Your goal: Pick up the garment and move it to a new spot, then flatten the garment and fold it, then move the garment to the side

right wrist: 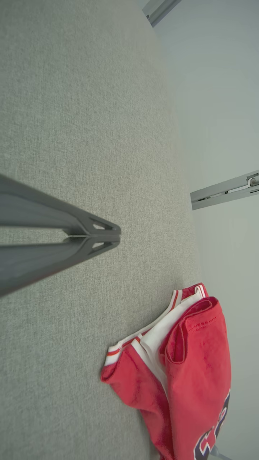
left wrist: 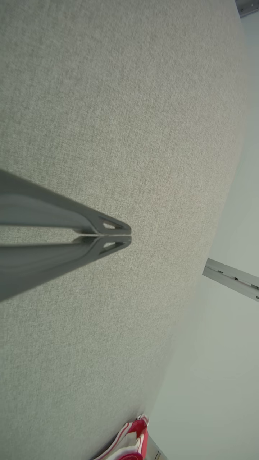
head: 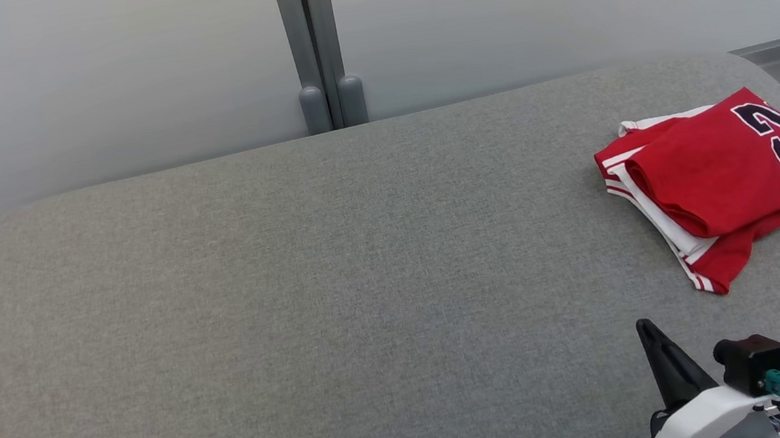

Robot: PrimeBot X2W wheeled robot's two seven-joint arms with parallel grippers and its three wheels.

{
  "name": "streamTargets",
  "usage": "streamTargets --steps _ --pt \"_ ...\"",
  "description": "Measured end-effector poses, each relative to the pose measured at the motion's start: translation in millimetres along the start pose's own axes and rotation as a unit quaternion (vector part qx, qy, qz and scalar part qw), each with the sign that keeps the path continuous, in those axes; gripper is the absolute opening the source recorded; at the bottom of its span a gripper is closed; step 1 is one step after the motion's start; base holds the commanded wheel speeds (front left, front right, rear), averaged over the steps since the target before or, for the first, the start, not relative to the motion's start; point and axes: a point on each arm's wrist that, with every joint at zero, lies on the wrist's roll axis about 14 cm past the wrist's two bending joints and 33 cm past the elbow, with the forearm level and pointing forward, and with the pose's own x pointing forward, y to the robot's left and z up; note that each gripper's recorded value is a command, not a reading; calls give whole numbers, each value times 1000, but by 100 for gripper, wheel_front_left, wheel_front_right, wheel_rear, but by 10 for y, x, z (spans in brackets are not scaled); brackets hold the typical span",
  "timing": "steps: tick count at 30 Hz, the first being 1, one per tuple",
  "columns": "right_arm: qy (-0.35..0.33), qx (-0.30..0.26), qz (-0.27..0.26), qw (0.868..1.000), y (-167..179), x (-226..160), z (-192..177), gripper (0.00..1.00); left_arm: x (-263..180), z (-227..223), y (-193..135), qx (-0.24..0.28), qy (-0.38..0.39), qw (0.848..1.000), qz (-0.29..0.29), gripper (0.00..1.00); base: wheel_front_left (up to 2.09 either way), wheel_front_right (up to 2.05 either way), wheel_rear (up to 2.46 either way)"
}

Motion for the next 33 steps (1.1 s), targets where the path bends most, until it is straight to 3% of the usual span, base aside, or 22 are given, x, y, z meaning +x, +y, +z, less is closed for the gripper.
streamTargets --steps 15,33 --pt "3 130 -38 991 -147 21 24 0 75 63 126 -115 5 993 28 0 0 0 0" --pt "-7 269 -57 962 -242 87 124 0 210 232 167 -235 -5 971 32 0 0 0 0"
